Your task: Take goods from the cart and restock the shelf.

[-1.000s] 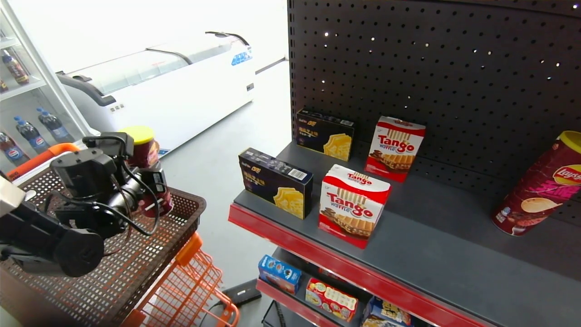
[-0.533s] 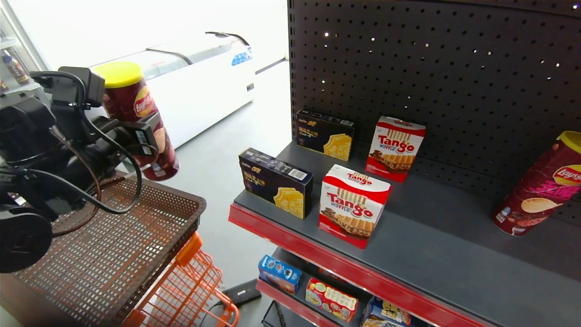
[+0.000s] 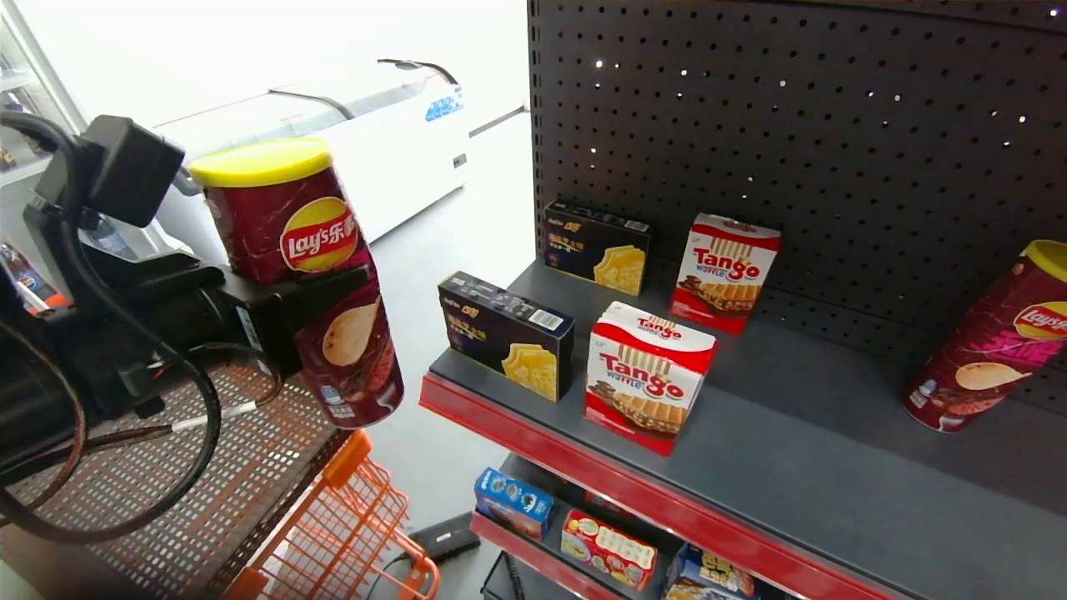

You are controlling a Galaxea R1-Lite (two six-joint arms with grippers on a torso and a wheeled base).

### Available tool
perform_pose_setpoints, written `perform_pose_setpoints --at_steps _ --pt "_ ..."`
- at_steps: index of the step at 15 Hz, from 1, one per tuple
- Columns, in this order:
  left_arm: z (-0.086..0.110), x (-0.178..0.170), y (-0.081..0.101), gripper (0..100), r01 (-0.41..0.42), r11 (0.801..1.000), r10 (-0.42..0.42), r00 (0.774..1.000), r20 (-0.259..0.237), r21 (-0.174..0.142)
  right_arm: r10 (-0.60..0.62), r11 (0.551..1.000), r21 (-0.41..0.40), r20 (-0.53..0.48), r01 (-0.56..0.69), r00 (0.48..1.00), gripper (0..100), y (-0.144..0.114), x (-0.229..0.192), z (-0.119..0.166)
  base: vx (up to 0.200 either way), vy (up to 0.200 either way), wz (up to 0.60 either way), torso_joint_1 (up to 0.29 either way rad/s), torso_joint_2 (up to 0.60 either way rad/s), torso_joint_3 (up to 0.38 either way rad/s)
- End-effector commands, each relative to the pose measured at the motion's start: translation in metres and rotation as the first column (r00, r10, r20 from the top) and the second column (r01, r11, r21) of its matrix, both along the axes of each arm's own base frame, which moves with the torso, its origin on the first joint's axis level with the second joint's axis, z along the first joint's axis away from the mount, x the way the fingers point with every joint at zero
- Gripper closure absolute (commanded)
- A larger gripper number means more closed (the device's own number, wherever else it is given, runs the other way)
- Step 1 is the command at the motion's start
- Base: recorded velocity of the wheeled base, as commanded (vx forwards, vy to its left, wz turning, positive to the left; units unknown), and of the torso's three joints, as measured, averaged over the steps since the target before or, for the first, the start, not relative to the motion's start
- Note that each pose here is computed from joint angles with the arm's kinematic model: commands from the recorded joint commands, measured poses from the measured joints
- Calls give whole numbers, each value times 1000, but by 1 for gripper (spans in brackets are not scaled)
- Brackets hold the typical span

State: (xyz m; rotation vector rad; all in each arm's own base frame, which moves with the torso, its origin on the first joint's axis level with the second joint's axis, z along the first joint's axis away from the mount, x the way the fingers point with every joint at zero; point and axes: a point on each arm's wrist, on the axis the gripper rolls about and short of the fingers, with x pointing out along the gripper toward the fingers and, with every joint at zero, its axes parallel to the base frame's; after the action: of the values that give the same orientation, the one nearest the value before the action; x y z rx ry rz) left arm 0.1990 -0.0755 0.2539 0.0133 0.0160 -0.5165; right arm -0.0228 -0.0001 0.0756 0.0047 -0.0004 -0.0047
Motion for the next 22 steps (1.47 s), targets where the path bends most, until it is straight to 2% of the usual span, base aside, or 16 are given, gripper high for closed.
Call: perform_pose_setpoints --at_steps 1,2,4,8,11,12,13,15,17,18,19,21,22 --pt "6 -12 -4 100 33 999 -33 999 27 -9 0 1000 0 0 0 1000 0 0 0 0 0 0 0 0 0 0" --pt "3 -15 -9 100 65 998 -65 998 15 -5 0 1000 0 1 0 1000 0 0 0 0 0 0 0 0 0 0" --pt "0 -15 -11 100 79 997 -79 997 13 4 0 1000 0 0 0 1000 0 0 0 0 0 0 0 0 0 0" --pt "-6 -19 -32 100 179 984 -179 984 -17 16 0 1000 0 1 0 1000 0 0 0 0 0 0 0 0 0 0" --pt "-8 -21 -35 100 224 974 -224 974 -28 13 -1 1000 0 1 1 1000 0 0 0 0 0 0 0 0 0 0" --pt "-6 -21 -34 100 281 960 -280 960 -27 5 0 1000 0 1 0 1000 0 0 0 0 0 0 0 0 0 0" --pt "-3 -20 -33 100 350 937 -350 936 -19 -2 0 1000 0 0 0 1000 0 0 0 0 0 0 0 0 0 0" --pt "-2 -19 -32 100 383 924 -383 924 -17 -5 2 1000 -2 -2 -2 1000 0 0 0 0 0 0 0 0 0 0" --pt "0 -22 -32 100 460 886 -462 887 -24 -58 2 1000 -2 0 -2 1000 0 0 0 0 0 0 0 0 0 0" --pt "3 -23 -33 100 480 875 -481 877 -13 -63 2 1000 -2 0 -2 1000 0 0 0 0 0 0 0 0 0 0" --pt "5 -24 -34 100 513 856 -513 858 8 -65 2 1000 -2 0 -2 1000 0 0 0 0 0 0 0 0 0 0" --pt "4 -25 -35 100 548 834 -548 836 11 -66 3 1000 -3 0 -3 1000 0 0 0 0 0 0 0 0 0 0" --pt "5 -25 -36 100 554 830 -555 832 15 -66 2 1000 -3 0 -2 1000 0 0 0 0 0 0 0 0 0 0"
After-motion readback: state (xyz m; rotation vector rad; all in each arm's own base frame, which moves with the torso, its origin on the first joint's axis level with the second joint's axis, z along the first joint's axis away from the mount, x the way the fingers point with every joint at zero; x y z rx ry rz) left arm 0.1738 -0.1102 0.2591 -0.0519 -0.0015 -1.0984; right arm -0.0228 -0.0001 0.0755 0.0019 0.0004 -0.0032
